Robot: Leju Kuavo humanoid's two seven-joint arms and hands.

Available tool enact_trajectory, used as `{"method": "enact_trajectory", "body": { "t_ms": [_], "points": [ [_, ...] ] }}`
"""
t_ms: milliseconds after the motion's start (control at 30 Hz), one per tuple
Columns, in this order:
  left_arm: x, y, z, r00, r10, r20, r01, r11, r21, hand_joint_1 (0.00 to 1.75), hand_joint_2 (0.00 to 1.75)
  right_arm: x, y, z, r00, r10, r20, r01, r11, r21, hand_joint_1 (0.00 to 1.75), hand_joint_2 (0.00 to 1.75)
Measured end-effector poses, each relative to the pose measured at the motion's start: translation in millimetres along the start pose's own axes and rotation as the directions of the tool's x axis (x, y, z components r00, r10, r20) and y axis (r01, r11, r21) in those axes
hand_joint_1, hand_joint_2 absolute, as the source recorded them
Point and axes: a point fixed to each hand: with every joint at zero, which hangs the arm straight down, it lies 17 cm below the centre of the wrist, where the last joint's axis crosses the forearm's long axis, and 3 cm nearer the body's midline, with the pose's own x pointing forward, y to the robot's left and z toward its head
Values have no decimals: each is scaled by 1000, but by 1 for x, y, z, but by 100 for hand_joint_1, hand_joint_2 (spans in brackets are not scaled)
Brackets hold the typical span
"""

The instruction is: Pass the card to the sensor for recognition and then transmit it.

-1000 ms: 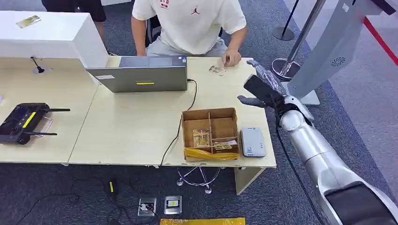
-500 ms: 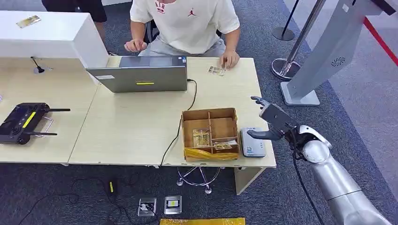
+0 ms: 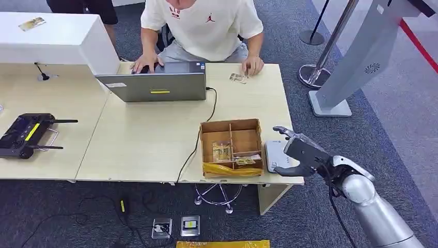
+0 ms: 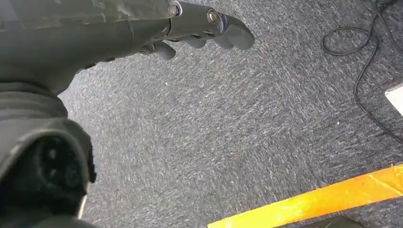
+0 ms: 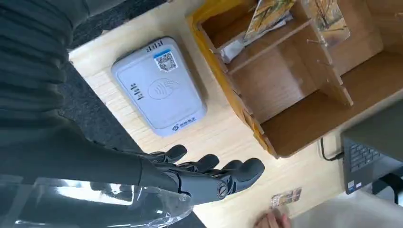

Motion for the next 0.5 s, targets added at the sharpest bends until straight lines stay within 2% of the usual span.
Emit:
{"method": "enact_trajectory", "body": {
  "t_ms": [100, 167, 333, 500],
  "points": [
    [0, 1, 0, 1000, -1, 0, 1, 1000, 0, 0, 0, -5, -3, 3, 997, 73, -38, -74, 997, -14, 0, 175],
    [0, 1, 0, 1000, -1, 0, 1, 1000, 1, 0, 0, -12, -11, 4, 982, 167, -87, -172, 984, -45, 0, 175],
    [0, 1, 0, 1000, 0, 0, 0, 1000, 3, 0, 0, -19, -23, 3, 919, 356, -169, -376, 920, -108, 0, 175],
    [0, 1, 0, 1000, -1, -3, 1, 1000, 3, 0, 0, -20, -13, -2, 867, 458, -196, -485, 866, -119, 0, 175]
  ]
}}
